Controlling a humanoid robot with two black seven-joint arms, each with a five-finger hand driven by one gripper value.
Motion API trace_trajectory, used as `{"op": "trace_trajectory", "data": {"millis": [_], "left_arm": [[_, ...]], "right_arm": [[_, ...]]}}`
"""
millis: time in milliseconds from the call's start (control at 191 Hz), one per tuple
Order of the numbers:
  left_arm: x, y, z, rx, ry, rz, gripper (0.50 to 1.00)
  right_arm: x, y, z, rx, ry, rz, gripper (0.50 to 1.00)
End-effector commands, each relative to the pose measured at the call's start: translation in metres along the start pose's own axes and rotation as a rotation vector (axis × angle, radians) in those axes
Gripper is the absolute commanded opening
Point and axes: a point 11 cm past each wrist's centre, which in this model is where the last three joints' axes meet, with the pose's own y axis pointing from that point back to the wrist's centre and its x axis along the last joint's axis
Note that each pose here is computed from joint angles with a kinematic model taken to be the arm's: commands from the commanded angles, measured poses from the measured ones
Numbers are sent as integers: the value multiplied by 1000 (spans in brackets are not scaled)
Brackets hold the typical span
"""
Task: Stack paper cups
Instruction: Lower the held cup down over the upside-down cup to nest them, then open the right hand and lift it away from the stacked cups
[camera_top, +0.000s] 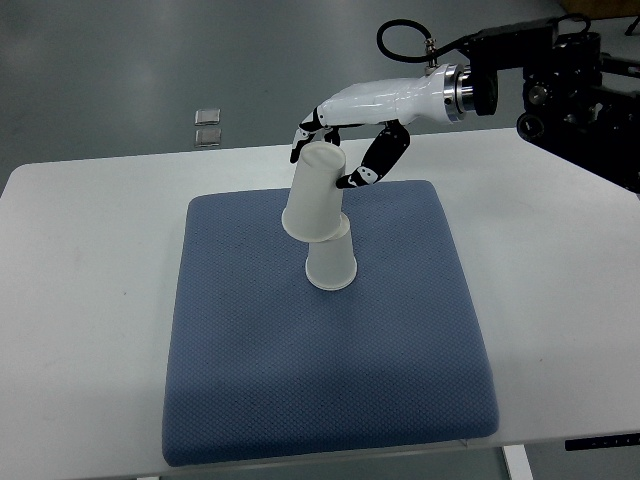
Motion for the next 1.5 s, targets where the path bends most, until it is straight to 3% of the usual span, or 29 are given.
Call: {"op": "trace_trajectory", "data": {"millis": [0, 1002, 1180, 1264, 1317, 1448, 1495], "left_arm": [[0, 0, 0, 0, 0, 0, 1000], [0, 0, 0, 0, 0, 0, 1000], [0, 0, 0, 0, 0, 0, 1000], [0, 0, 0, 0, 0, 0, 1000], [0, 0, 1, -1, 0, 0, 1000], [0, 0, 0, 0, 0, 0, 1000], [0, 0, 1, -1, 0, 0, 1000]], "right_arm": [[-4, -1, 1, -7, 11, -10, 568], [-11, -3, 7, -42, 93, -24, 570], [-21, -5, 11, -46, 98, -16, 590], [-23, -5, 12, -47, 95, -17, 613], [-22, -4, 11, -46, 95, -12, 652], [-21, -4, 12, -46, 87, -9, 837], [-20, -3, 12, -47, 86, -7, 870]]}}
